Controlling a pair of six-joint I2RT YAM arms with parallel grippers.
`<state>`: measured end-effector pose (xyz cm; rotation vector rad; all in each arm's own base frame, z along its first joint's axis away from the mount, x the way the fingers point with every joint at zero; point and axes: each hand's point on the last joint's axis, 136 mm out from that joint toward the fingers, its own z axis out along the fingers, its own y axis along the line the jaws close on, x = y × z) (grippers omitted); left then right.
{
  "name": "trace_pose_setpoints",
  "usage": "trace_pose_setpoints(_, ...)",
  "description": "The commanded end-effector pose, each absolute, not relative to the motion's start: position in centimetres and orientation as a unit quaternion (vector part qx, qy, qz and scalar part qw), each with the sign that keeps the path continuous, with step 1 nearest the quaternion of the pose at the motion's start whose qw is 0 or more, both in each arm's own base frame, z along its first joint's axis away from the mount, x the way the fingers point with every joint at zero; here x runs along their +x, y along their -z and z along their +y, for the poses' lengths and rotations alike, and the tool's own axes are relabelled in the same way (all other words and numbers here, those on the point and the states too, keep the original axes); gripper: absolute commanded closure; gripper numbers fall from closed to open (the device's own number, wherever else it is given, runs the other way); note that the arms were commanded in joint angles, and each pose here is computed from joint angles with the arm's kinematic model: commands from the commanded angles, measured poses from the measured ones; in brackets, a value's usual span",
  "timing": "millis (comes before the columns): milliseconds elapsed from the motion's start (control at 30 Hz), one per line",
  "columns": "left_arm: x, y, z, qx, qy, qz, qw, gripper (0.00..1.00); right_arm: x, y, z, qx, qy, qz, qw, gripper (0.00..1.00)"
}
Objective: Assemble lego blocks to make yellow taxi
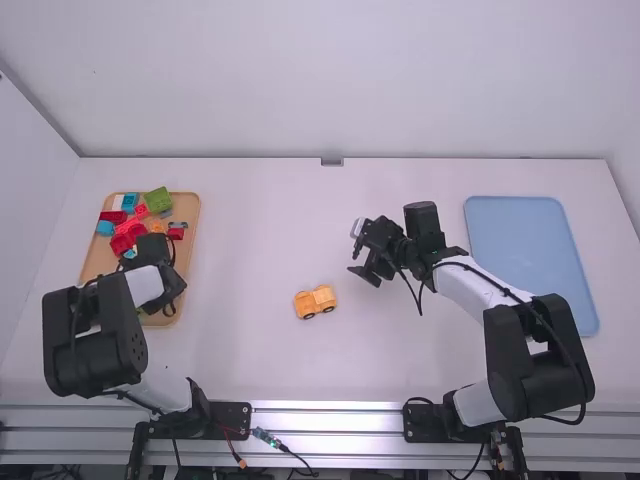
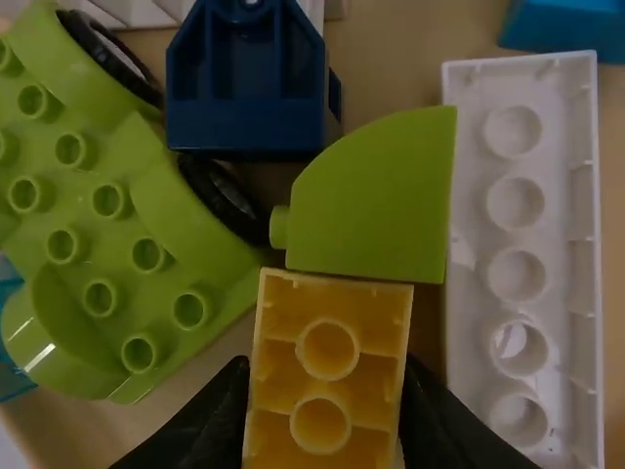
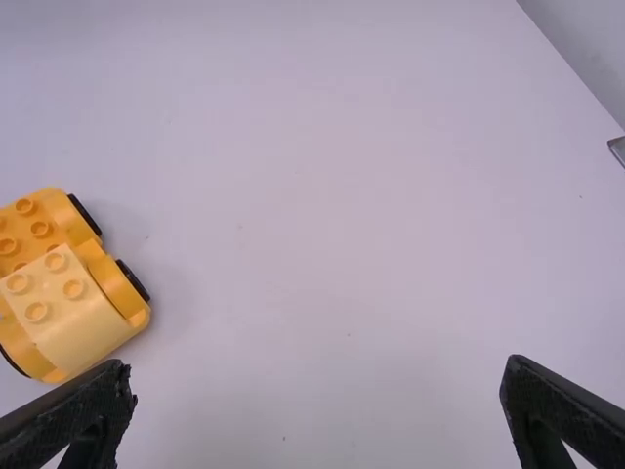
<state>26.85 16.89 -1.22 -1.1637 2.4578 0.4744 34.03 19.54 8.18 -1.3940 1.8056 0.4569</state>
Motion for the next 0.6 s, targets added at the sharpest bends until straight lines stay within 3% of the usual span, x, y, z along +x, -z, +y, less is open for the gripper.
trace_pose_setpoints(0, 26.27, 1.54, 16.69, -0.408, -0.169, 0.879, 0.179, 0.61, 34.67, -9.31, 19.85, -0.552, -0.178, 0.705, 0.409, 0.01)
trace_pose_setpoints(100, 26.24, 1.54, 16.72, -0.409, -0.169, 0.879, 0.179, 0.61, 34.73, -9.31, 19.77, -0.551, -0.178, 0.705, 0.410, 0.01)
trace_pose_setpoints(367, 26.37, 1.56, 16.49, -0.406, -0.167, 0.881, 0.179, 0.73, 34.73, -9.31, 19.75, -0.551, -0.178, 0.705, 0.409, 0.01)
trace_pose_setpoints(567, 26.37, 1.59, 16.41, -0.406, -0.165, 0.881, 0.178, 0.73, 34.73, -9.31, 19.76, -0.550, -0.178, 0.705, 0.410, 0.01)
